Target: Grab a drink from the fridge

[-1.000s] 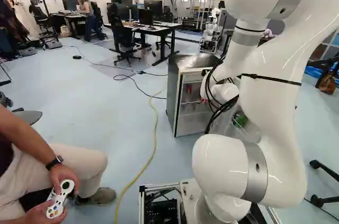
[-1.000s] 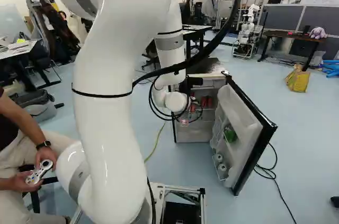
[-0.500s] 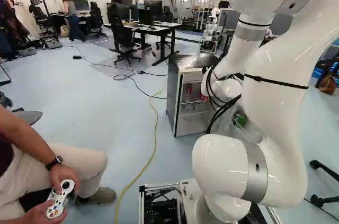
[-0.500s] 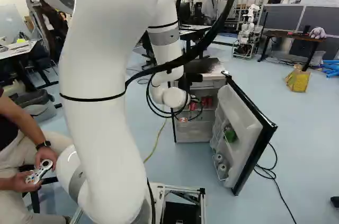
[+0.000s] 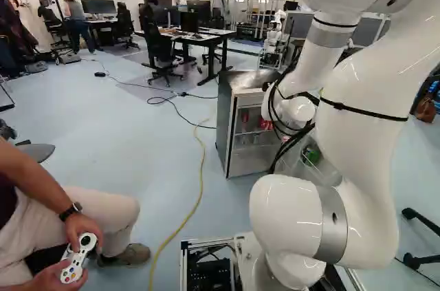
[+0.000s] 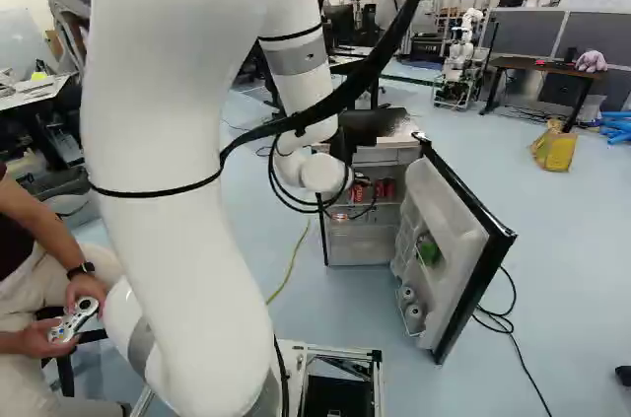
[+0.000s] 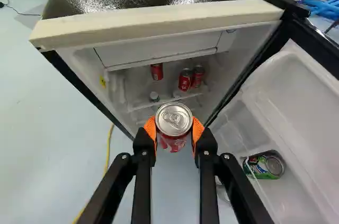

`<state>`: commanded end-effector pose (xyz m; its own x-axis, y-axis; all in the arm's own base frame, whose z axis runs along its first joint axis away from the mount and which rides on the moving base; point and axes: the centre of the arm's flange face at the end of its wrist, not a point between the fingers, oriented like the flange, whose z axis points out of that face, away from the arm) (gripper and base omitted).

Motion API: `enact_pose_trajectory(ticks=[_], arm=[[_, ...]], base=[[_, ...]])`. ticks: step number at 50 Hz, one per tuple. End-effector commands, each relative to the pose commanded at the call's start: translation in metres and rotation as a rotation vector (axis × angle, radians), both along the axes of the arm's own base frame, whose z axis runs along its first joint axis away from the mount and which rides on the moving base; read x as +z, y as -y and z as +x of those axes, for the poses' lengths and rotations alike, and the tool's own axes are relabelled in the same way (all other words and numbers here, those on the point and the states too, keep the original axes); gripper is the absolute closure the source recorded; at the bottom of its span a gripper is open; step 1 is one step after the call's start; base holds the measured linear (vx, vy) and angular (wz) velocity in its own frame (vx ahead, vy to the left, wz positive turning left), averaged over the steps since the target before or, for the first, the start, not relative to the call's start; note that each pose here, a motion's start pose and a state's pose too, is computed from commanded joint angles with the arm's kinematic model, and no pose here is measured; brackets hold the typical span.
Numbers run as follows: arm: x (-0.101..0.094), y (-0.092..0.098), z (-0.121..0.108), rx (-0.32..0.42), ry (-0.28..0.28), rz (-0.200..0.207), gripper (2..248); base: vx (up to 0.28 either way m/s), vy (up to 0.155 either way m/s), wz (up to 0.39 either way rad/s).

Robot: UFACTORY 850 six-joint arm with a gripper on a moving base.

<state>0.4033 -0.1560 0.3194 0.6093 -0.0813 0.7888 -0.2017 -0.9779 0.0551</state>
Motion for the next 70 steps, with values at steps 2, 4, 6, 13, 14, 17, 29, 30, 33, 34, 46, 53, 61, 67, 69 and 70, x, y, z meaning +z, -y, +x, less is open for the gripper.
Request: enact_pose_trajectory(ticks=[2,4,6,13,14,17,29,30,33,34,46,53,61,67,69,70], arm=[[0.002,0.000,0.000,0.000,0.000,-0.001,163],[0.004,0.000,0.000,0.000,-0.001,-0.002,163],[0.006,-0.001,0.000,0.001,-0.001,-0.003,163],[0.012,-0.001,-0.001,0.001,-0.001,-0.006,163],[0.013,-0.001,-0.001,0.001,-0.001,-0.006,163],[0.016,-0.002,-0.001,0.002,0.000,-0.008,163],[0.028,-0.003,-0.002,0.003,0.009,-0.016,163],[0.029,-0.003,-0.002,0.003,0.009,-0.016,163],[0.031,-0.003,-0.002,0.004,0.011,-0.018,163],[0.032,-0.003,-0.002,0.004,0.012,-0.019,163],[0.043,-0.005,-0.003,0.005,0.013,-0.025,163],[0.050,-0.005,-0.003,0.005,0.012,-0.028,163],[0.057,-0.006,-0.004,0.005,0.010,-0.031,163],[0.062,-0.007,-0.004,0.006,0.010,-0.034,163],[0.064,-0.007,-0.004,0.006,0.009,-0.035,163],[0.065,-0.007,-0.003,0.006,0.009,-0.035,163]], base=[[0.000,0.000,0.000],[0.000,0.000,0.000],[0.000,0.000,0.000],[0.000,0.000,0.000],[0.000,0.000,0.000],[0.000,0.000,0.000],[0.000,0.000,0.000],[0.000,0.000,0.000],[0.000,0.000,0.000],[0.000,0.000,0.000],[0.000,0.000,0.000],[0.000,0.000,0.000],[0.000,0.000,0.000],[0.000,0.000,0.000],[0.000,0.000,0.000],[0.000,0.000,0.000]])
